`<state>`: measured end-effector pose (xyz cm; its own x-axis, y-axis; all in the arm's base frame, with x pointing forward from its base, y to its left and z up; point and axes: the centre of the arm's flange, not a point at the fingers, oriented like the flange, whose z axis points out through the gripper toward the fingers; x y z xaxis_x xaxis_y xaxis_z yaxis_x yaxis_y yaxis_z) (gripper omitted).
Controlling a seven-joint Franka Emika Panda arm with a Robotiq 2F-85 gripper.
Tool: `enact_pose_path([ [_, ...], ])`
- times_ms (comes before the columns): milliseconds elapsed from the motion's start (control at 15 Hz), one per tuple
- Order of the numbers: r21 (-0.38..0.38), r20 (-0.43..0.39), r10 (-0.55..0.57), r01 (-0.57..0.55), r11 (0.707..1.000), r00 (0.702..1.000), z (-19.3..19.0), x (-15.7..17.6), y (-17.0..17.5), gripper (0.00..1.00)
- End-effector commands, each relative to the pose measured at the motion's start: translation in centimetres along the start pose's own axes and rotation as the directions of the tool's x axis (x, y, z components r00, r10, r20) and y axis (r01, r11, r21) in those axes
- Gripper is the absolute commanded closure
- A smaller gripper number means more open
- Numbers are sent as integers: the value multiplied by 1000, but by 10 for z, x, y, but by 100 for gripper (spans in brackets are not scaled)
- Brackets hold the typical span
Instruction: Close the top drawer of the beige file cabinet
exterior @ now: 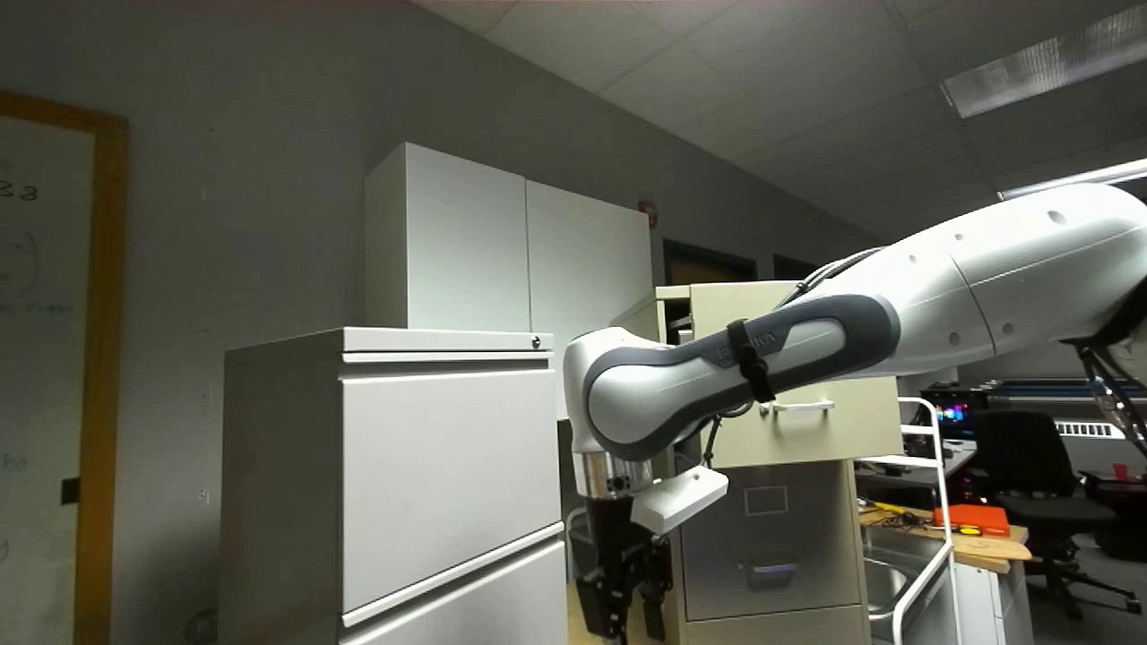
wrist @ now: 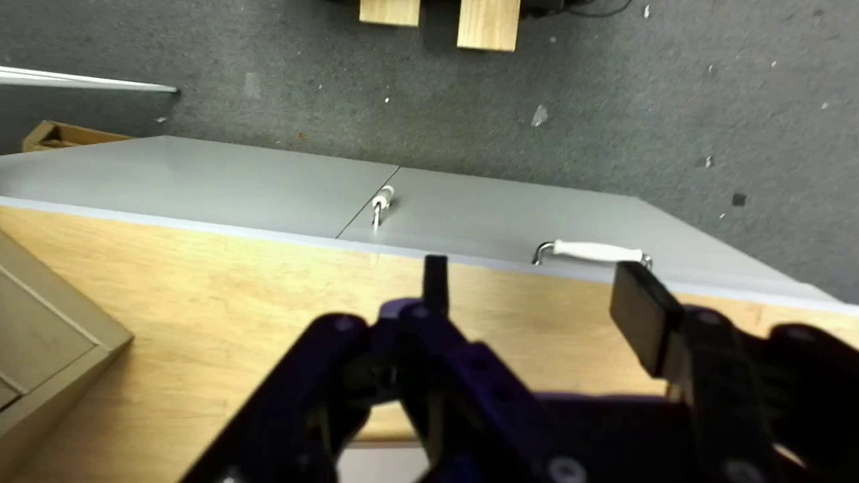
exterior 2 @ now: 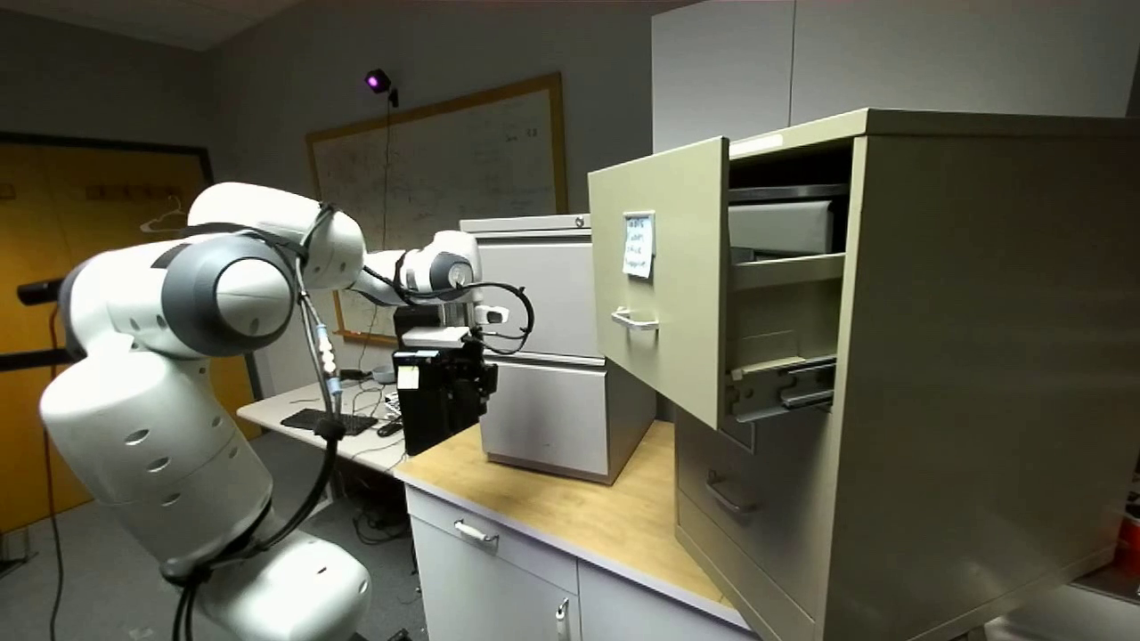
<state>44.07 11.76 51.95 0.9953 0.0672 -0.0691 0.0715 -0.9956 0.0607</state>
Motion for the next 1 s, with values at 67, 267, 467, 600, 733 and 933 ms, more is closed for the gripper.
enact_pose_path([
  [67,-99,-149,165,-181,979,975,-28,-29,31,73],
  [267,-144,-239,262,-300,943,935,-42,-47,57,95],
  [467,-159,-320,364,-429,889,874,-53,-63,89,100],
  [600,-147,-369,436,-515,845,821,-60,-73,110,100],
  [733,-115,-411,507,-595,795,757,-70,-84,129,100],
  [933,-72,-491,581,-695,715,649,-85,-98,151,100],
])
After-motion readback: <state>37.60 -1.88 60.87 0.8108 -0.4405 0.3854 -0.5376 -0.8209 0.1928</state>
